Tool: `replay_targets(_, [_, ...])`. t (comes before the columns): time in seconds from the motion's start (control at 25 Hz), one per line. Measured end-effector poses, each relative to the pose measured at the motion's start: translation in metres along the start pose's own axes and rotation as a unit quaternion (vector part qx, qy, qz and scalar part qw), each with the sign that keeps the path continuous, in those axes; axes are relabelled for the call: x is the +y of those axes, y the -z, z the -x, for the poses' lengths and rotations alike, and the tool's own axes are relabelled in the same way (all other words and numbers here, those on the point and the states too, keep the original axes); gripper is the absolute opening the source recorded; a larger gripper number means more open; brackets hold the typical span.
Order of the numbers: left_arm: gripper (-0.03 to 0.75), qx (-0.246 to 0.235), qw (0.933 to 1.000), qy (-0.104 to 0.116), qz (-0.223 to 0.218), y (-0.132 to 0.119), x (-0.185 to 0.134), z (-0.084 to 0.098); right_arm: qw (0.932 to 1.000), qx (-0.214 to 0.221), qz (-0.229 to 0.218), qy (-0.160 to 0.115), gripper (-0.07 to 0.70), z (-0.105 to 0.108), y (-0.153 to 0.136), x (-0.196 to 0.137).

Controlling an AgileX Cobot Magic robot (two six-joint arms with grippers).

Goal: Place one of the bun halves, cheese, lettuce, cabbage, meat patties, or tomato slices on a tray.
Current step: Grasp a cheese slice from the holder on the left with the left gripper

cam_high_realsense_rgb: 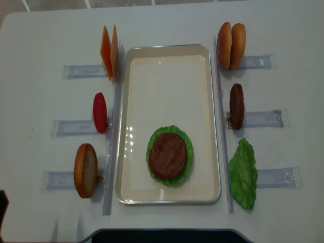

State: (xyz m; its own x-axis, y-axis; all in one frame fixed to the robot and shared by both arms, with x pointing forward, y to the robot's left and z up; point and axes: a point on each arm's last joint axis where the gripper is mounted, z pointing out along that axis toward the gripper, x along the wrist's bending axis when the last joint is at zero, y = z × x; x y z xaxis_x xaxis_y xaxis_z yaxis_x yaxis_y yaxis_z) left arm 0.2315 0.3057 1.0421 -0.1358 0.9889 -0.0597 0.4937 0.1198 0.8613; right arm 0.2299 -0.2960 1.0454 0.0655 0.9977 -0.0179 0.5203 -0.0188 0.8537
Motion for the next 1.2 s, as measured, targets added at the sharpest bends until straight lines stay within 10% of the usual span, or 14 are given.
replay_targets(0.72, [0.471,0.000,1.0000,0.000,-0.001,0.000,0.000,0.000,1.0000,0.000,0.000,0.000,0.554,0.000,0.000,0.000])
replay_targets(1.2, [0.471,0.014,0.9904,-0.007,-0.137,-0.036,0.021,0.004,1.0000,0.000,0.000,0.000,0.554,0.000,0.000,0.000])
